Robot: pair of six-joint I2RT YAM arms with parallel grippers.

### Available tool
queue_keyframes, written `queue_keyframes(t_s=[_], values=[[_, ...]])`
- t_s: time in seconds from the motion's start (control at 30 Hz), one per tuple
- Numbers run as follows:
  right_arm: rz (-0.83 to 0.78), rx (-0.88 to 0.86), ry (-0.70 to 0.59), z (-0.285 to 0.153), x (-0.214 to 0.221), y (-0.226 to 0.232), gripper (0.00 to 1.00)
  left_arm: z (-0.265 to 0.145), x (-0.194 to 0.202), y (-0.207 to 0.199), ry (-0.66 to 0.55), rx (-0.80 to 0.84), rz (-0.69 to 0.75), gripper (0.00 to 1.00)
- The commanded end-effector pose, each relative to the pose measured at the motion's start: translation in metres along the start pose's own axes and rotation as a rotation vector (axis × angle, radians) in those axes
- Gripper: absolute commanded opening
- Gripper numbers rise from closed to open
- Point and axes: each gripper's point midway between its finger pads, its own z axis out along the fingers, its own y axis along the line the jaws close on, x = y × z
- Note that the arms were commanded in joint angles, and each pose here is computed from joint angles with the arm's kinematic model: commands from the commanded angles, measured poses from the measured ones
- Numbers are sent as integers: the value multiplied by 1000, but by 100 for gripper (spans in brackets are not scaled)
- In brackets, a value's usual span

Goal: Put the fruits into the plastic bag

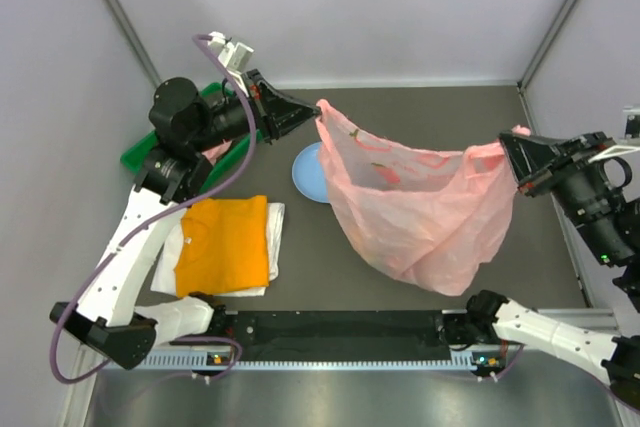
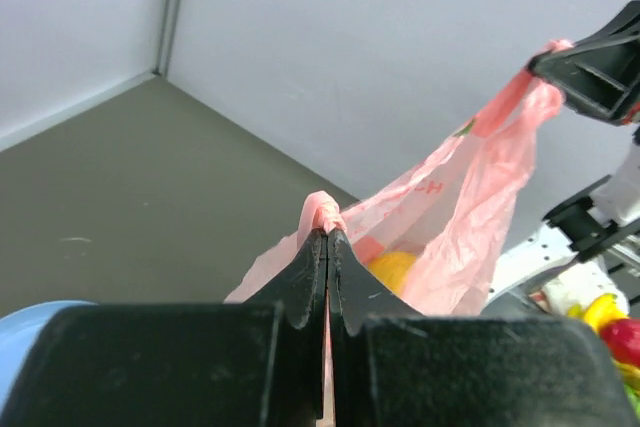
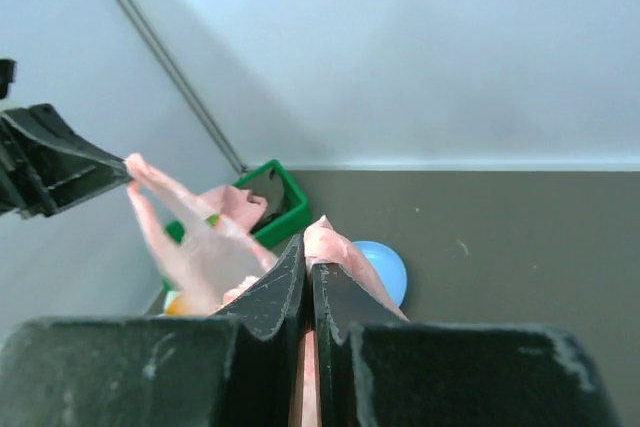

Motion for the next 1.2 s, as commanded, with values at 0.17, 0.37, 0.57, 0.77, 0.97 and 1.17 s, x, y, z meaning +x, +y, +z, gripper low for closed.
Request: queue_keyframes(t_s=[0.17,0.37,0.57,0.77,0.97,1.17], values=[[-176,383,130,12,86,-77,0,18,44,29,65,19,-125,0],[-246,416,363,32,175,-93,0,27,83,53,159,6,-191,0],[-112,372,421,59,189,-111,0,18,85,46,155,-13,-170,0],[-139,358,354,70,154,-101,0,9,81,49,152,-69,-123,0],[-189,390,333,78,140,-107,0,11,83,63,155,-123,-88,0],[-191,401,359,91,148,-115,0,12,86,79,160,-186,-55,0]])
